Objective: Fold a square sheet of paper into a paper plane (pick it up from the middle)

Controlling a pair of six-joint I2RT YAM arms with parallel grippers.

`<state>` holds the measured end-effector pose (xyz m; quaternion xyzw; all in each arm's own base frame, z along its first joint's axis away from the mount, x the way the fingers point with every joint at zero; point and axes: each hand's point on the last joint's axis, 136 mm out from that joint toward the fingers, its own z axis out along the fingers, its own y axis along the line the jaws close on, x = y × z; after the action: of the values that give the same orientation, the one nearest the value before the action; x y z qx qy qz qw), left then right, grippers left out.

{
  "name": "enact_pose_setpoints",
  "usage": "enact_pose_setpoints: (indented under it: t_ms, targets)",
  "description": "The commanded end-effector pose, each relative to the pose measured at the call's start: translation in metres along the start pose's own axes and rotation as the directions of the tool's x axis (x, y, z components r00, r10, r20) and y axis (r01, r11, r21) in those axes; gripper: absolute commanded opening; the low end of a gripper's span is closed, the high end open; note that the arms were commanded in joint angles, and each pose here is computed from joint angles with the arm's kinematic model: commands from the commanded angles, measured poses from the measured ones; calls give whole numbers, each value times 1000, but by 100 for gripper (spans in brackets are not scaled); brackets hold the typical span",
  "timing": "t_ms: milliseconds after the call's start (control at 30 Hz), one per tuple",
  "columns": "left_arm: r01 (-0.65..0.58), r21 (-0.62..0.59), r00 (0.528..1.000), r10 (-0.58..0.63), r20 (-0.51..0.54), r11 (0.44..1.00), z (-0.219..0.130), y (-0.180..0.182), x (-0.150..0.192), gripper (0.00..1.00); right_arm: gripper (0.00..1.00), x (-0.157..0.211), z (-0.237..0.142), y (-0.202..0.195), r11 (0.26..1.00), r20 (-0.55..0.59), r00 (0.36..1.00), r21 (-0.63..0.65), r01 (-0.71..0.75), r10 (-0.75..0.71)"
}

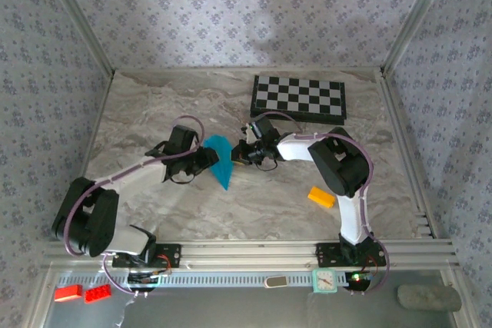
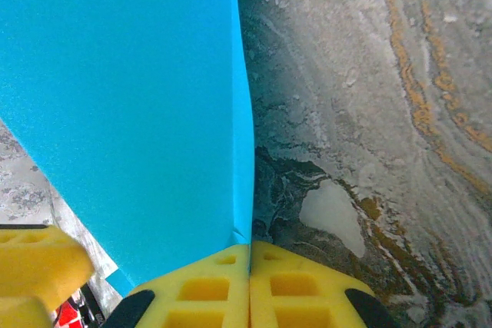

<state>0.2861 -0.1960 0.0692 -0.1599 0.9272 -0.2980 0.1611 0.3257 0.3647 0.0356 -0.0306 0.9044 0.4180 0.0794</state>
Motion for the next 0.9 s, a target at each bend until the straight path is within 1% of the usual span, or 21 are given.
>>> enact_pose_setpoints:
  t_ms: [0,133,233,367,633,767,867]
  targets:
    - [-26,29,999,27,-28,999,6,-10,2,43,8,-2,-1,7,1000,3,1000,-7,3,-3]
    - [-32,66,997,36,-66,997,13,-17,8,43,8,-3,0,8,1000,2,1000,-9,2,-2]
    - [-40,70,996,45,-74,997,15,-20,11,43,8,-4,-1,8,1000,4,1000,-10,1,-1]
    - [-56,28,996,58,-70,998,14,-15,13,43,8,-4,-1,10,1000,3,1000,-16,0,0]
    - [-106,4,987,106,-121,994,25,-17,26,43,8,-6,-7,23,999,10,1000,-53,-4,4]
    - [-148,-33,980,142,-137,988,30,-16,29,43,8,-6,-10,28,998,10,1000,-64,-2,2]
    - [-156,-60,980,147,-136,986,32,-14,28,42,8,-6,-11,31,997,9,1000,-71,-1,2]
